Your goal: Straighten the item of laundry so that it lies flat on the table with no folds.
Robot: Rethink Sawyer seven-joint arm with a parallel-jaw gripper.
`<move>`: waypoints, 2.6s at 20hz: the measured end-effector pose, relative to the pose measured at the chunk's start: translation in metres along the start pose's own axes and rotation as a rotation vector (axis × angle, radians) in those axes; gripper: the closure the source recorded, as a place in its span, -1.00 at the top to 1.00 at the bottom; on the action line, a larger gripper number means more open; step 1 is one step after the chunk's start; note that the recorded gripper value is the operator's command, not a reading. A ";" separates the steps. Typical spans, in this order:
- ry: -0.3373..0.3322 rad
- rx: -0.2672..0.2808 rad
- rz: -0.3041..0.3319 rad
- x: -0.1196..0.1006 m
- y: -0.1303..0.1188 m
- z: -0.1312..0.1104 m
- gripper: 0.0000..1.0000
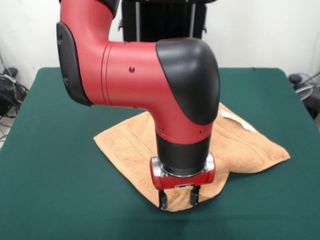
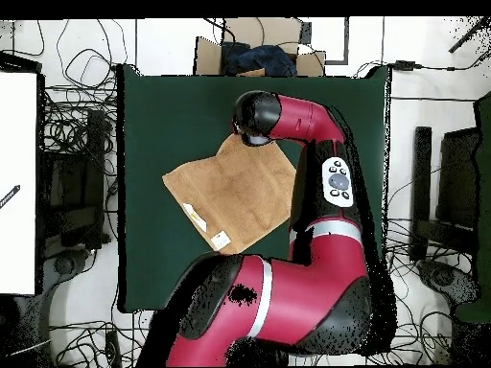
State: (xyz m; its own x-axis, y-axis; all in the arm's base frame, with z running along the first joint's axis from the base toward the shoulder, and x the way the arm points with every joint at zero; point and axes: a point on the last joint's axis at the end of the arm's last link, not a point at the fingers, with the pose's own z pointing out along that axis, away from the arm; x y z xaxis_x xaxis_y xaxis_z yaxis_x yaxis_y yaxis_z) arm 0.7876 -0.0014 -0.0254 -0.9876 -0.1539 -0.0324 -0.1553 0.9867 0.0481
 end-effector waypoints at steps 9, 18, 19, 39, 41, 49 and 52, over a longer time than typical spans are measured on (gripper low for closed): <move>-0.051 0.011 0.006 -0.013 0.001 -0.069 1.00; -0.114 0.025 0.012 -0.016 0.007 -0.157 1.00; -0.114 0.025 0.011 -0.015 0.008 -0.161 1.00; -0.050 0.010 0.012 0.036 0.021 -0.179 1.00; -0.036 0.005 0.018 0.045 0.020 -0.174 1.00; 0.004 -0.009 0.024 0.062 0.021 -0.161 1.00; 0.017 -0.014 0.024 0.068 0.024 -0.157 1.00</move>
State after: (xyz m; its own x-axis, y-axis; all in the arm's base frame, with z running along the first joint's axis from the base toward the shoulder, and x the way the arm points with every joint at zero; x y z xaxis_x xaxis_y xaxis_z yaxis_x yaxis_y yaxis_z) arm 0.7128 0.0032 0.1300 -0.9913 -0.1312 -0.0137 -0.1318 0.9893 0.0627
